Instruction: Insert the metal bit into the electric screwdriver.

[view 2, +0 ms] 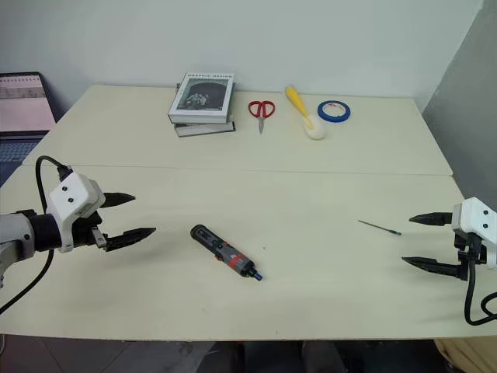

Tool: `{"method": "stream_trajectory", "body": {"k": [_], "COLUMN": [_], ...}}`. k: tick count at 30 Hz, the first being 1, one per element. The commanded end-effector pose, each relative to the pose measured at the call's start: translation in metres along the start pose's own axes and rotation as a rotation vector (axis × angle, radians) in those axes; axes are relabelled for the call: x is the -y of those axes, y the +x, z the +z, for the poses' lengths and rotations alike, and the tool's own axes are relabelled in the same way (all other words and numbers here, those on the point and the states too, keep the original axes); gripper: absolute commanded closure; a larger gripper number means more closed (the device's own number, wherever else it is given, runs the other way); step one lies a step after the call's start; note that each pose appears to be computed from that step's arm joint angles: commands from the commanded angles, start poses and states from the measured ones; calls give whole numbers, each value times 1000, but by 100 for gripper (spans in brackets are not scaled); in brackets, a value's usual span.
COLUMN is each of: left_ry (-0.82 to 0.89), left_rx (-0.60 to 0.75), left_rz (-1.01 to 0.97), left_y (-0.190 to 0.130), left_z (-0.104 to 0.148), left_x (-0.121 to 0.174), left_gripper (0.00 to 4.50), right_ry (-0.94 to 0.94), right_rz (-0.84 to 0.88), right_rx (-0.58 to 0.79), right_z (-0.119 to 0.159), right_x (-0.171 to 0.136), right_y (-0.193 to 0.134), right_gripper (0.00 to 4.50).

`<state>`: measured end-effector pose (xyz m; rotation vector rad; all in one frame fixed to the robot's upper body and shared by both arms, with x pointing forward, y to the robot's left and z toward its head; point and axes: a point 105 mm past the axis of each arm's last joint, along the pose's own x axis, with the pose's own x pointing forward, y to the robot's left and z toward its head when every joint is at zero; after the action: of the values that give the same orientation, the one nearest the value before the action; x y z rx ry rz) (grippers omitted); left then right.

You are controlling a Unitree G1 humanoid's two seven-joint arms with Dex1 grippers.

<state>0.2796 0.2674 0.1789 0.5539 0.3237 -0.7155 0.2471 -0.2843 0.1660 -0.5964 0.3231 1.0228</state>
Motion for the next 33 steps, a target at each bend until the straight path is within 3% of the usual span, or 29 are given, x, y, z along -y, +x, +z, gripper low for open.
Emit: {"method": "stream_trajectory", "body": {"k": [1,17,24,28,33], "left_ry": [35,111,192,291,445], "left_rx": [32,93,130,150,108], "left_rz": [23,32,-44,-249,-477], "left_y": [-7,-3,6,21,38], "left_z": [15,26,44,68,77], "left_x": [-7,-14,-4,28,58], "left_gripper": [3,3,3,3,3], "right_ry": [-48,-46,-24,-50,-66], "right_rz": [-25,-46,-47,9,37], "right_rx": [15,45,96,110,89], "right_z": [11,12,26,41,54], "right_x": [5,0,-7,-28,-48], "right_y": [-5,7,14,19,27], "right_gripper": [0,0,0,0,0]}}
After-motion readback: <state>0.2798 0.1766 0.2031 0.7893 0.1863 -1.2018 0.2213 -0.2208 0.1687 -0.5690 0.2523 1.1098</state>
